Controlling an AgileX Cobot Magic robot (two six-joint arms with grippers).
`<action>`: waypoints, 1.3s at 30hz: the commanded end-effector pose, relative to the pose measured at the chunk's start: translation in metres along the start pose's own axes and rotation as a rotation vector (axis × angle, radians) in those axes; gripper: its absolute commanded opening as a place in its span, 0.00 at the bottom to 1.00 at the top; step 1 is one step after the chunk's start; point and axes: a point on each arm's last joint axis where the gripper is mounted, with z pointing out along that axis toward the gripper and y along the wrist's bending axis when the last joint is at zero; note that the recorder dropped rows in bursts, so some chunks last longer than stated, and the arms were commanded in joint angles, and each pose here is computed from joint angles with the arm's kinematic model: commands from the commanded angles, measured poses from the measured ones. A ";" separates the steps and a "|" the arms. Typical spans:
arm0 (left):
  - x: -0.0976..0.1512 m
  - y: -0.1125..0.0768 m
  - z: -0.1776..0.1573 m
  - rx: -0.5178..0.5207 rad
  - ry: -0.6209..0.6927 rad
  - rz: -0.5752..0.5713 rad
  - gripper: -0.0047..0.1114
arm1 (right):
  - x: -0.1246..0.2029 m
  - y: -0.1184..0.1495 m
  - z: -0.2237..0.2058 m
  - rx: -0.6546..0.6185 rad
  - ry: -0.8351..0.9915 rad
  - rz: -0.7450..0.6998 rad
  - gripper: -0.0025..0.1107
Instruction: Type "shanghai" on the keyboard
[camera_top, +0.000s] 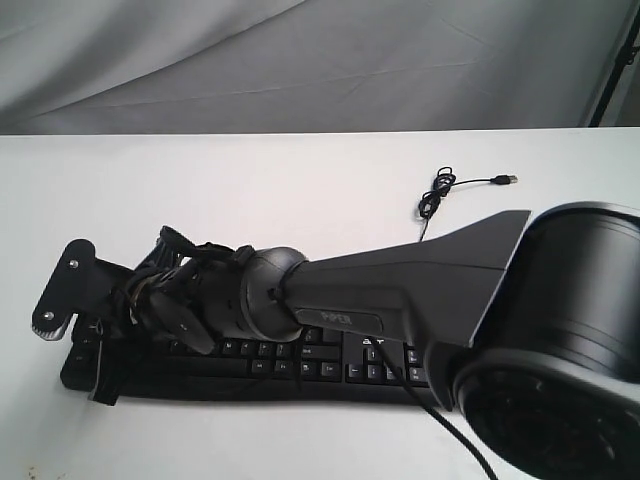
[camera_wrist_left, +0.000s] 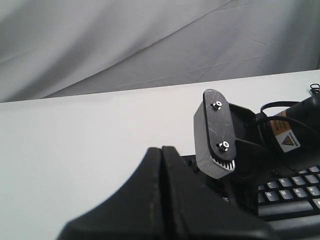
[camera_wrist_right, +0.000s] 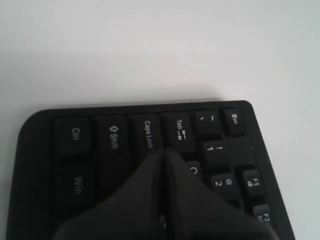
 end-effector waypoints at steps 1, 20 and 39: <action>0.001 0.000 0.000 0.004 -0.004 -0.001 0.04 | -0.002 0.001 0.000 -0.003 0.000 -0.002 0.02; 0.001 0.000 0.000 0.004 -0.004 -0.001 0.04 | 0.016 -0.026 -0.077 0.004 0.122 0.024 0.02; 0.001 0.000 0.000 0.004 -0.004 -0.001 0.04 | 0.077 -0.032 -0.082 0.083 0.085 0.204 0.02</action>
